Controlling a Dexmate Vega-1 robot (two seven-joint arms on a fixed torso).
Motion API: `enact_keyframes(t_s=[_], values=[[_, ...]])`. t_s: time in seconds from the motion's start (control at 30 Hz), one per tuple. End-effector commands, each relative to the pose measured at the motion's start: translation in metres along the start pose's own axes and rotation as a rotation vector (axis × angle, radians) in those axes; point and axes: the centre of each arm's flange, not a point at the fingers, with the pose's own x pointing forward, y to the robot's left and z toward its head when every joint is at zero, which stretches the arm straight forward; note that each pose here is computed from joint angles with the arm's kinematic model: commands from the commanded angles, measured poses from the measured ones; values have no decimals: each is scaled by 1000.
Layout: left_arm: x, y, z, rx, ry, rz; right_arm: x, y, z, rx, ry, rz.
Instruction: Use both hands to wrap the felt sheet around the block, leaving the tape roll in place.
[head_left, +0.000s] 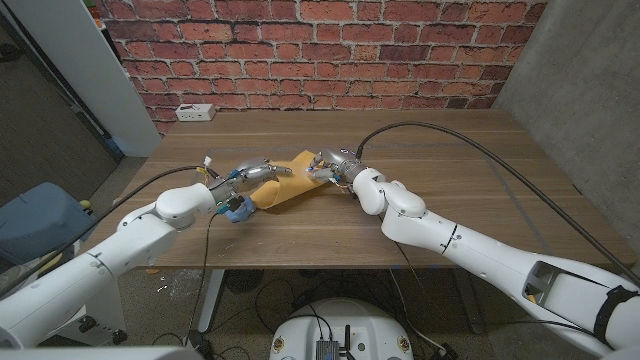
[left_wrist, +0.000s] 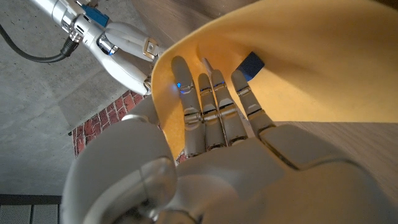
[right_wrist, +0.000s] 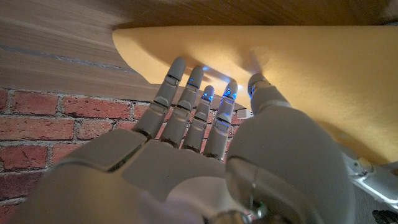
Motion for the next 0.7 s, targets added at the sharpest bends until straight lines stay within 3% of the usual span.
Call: enact_keyframes(t_s=[0.03, 0.2, 0.43, 0.7], values=[[-29, 9, -5, 23, -63, 162, 18, 6, 13, -17, -54, 25], [-45, 13, -8, 25, -109, 277, 26, 7, 17, -34, -58, 45], [-63, 16, -11, -13, -221, 458, 31, 7, 18, -54, -44, 55], [-69, 12, -17, -64, -342, 662, 32, 5, 19, -47, -57, 48]])
